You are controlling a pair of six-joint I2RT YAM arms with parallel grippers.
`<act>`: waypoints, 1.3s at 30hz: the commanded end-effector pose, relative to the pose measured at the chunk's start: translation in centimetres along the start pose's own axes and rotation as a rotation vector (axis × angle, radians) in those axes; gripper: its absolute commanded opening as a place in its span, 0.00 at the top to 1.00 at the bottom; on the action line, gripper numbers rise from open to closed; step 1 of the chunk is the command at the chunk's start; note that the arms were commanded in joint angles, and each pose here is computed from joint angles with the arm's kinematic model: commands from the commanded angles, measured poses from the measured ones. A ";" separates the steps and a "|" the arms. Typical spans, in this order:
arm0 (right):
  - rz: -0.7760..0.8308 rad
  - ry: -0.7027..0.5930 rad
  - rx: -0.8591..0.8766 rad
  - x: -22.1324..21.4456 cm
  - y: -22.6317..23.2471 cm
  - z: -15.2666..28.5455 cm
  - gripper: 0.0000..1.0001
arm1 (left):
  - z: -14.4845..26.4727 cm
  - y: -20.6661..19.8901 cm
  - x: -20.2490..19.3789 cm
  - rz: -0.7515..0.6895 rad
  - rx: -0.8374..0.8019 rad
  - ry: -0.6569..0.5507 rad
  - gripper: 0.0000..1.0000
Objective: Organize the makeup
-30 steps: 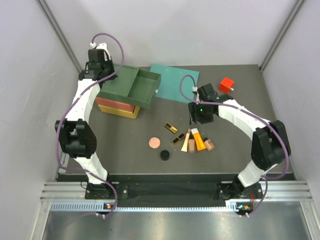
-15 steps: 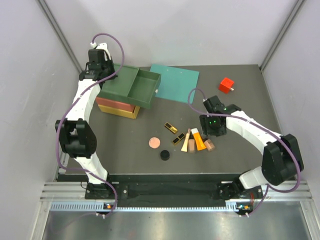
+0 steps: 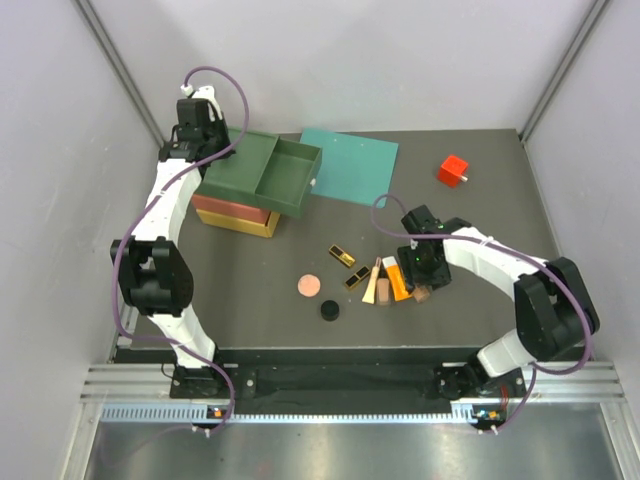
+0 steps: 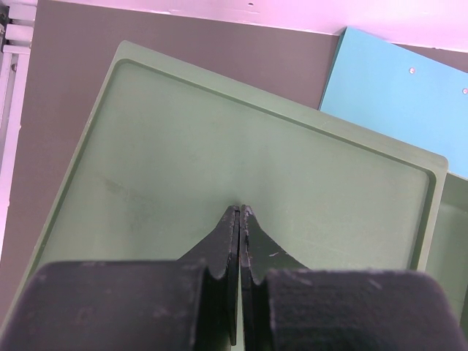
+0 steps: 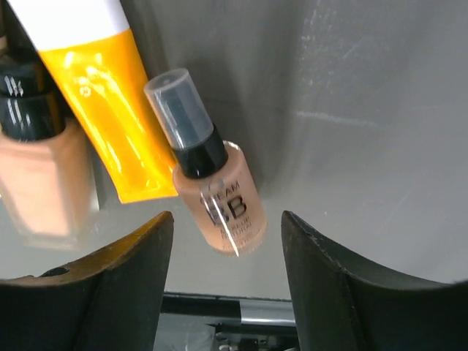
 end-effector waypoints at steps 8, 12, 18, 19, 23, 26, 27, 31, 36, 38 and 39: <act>-0.021 -0.076 -0.004 2.0 0.5 -2.1 0.94 | -1.5 3.2 -6.8 0.000 0.121 0.257 1.00; 0.000 -0.152 -0.022 4.1 0.2 -0.2 0.99 | -1.3 3.3 -7.0 0.005 0.124 0.261 1.00; 0.020 -0.283 -0.001 8.7 0.3 3.9 1.00 | -1.3 3.3 -7.1 0.006 0.124 0.261 1.00; 0.018 -0.300 -0.001 9.3 0.2 4.5 0.99 | -1.3 3.3 -7.1 0.006 0.124 0.261 1.00; 0.007 -0.438 0.026 13.9 0.5 9.0 1.00 | -1.4 3.4 -7.2 0.006 0.125 0.264 1.00; -0.007 -0.536 0.079 16.8 1.1 12.0 1.00 | -1.4 3.4 -7.3 0.006 0.126 0.265 1.00; 0.003 -0.562 0.116 17.7 1.6 12.5 1.00 | -1.4 3.4 -7.4 0.006 0.127 0.268 1.00; -0.009 -0.721 0.271 21.1 3.6 16.0 1.00 | -1.5 3.1 -7.7 0.018 0.107 0.289 1.00; -0.014 -0.800 0.446 24.2 6.2 17.7 1.00 | -1.5 2.8 -7.7 0.032 0.090 0.301 1.00; -0.012 -0.841 0.492 25.5 7.0 18.8 1.00 | -1.5 2.6 -7.5 0.036 0.083 0.296 1.00; -0.001 -0.834 0.514 25.9 7.7 18.5 1.00 | -1.5 2.7 -7.5 0.038 0.084 0.298 1.00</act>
Point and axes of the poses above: each gripper's point midway between its finger pads, its own z axis back along the fingers, its own y axis along the line the jaws close on, x = y × z, the point moved 5 cm from there along z, back along the fingers, and after that the axes turned 14 degrees about z, right-handed, at the moved point
